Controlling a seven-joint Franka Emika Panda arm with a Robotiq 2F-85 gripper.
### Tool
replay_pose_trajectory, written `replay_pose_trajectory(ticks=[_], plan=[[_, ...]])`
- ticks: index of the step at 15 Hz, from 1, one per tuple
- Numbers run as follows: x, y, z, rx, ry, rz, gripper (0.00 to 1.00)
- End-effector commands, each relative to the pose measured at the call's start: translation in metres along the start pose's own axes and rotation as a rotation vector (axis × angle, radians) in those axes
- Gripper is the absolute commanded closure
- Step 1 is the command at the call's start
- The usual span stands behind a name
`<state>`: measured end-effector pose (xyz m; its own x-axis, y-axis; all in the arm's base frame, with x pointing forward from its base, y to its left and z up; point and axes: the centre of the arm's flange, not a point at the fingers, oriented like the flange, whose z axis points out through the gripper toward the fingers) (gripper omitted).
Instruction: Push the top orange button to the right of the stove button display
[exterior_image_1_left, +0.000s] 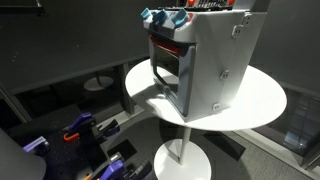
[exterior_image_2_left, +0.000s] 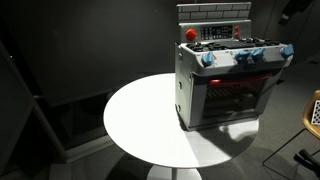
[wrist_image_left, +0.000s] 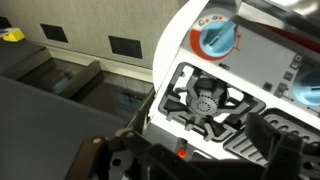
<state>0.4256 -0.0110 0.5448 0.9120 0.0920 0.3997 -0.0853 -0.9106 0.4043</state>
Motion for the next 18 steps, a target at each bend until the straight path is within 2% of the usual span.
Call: replay_pose_trajectory(ticks=[1, 5, 7, 8, 12, 13, 18], plan=[[0.025, 0.021, 0.014, -0.039, 0.015, 0.047, 0.0], [0.044, 0.037, 0.024, -0.044, 0.04, 0.09, 0.0], [0.047, 0.039, 0.023, -0.028, 0.021, 0.101, 0.0], [0.032, 0.034, 0.024, -0.026, 0.023, 0.078, 0.0], [0.038, 0.036, 0.027, -0.024, 0.021, 0.081, 0.0], [0.038, 0.035, 0.028, -0.061, 0.045, 0.077, 0.0], [0.044, 0.036, 0.033, -0.096, 0.121, 0.071, 0.0]])
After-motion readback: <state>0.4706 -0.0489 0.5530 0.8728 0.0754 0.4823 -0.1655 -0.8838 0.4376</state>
